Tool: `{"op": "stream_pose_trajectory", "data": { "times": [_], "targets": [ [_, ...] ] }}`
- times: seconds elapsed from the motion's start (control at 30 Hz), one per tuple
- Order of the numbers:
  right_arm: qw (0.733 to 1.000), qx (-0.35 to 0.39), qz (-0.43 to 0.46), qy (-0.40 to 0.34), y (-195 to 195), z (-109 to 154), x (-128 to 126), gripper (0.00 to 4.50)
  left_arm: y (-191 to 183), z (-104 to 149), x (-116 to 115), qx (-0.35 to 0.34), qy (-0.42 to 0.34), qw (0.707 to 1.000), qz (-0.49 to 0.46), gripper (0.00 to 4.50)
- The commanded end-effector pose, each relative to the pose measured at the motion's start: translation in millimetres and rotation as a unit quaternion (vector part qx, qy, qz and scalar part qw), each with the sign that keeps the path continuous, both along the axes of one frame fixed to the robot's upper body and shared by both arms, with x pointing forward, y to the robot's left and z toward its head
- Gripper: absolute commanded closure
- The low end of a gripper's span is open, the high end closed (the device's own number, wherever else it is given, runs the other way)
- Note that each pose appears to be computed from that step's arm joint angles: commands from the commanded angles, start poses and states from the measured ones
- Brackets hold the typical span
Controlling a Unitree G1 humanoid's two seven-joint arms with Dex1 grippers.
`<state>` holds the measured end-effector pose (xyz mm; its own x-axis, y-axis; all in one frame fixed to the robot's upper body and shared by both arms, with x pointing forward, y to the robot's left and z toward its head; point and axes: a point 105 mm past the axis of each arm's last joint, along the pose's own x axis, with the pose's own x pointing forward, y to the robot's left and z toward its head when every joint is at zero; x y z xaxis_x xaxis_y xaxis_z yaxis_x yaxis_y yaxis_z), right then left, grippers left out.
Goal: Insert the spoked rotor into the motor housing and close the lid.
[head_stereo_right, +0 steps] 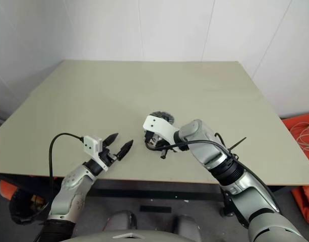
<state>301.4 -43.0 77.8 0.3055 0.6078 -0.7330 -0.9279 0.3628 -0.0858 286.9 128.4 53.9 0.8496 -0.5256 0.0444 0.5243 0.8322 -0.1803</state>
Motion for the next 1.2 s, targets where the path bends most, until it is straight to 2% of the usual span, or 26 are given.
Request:
{"op": "stream_pose_trajectory", "data": {
  "times": [0.03, 0.27, 0.43, 0.47, 0.7, 0.77, 0.93, 1.03, 1.2],
  "targets": [
    [0.995, 0.03, -0.095, 0.005, 6.6, -1.1, 13.6, 4.49, -5.6, 17.7, 0.3, 0.002, -0.031, 1.0, -0.004, 0.0],
    [0.964, 0.074, -0.248, 0.055, 17.0, -13.7, 36.7, 4.49, -2.3, 20.7, 0.2, 0.004, -0.031, 1.0, -0.002, 0.0],
    [0.948, 0.134, -0.275, 0.086, 31.3, -2.3, 45.7, 4.49, 1.3, 22.0, 0.8, 0.005, -0.03, 1.0, -0.002, 0.0],
    [0.948, 0.143, -0.272, 0.088, 34.3, 1.2, 46.0, 4.17, 2.6, 22.2, 0.9, 0.005, -0.03, 1.0, -0.002, 0.0],
    [0.958, 0.198, -0.198, 0.068, 54.0, 28.8, 41.0, 1.97, 13.2, 19.2, 5.1, 0.006, -0.025, 1.0, -0.002, 0.0],
    [0.96, 0.218, -0.162, 0.061, 59.9, 38.0, 36.3, 1.97, 14.4, 17.9, 5.1, 0.006, -0.024, 1.0, -0.002, 0.0],
    [0.966, 0.247, 0.016, -0.077, 70.0, 72.6, 18.6, 1.97, 15.4, 14.6, 4.8, 0.006, -0.023, 1.0, -0.001, 0.0],
    [0.963, 0.201, 0.091, -0.153, 60.8, 71.2, 15.1, 1.97, 15.8, 12.8, 4.5, 0.007, -0.023, 1.0, -0.001, 0.0],
    [0.961, 0.15, 0.139, -0.184, 38.5, 63.1, 19.8, 1.97, 15.8, 11.6, 3.9, 0.006, -0.023, 1.0, -0.001, 0.0]
  ]
}}
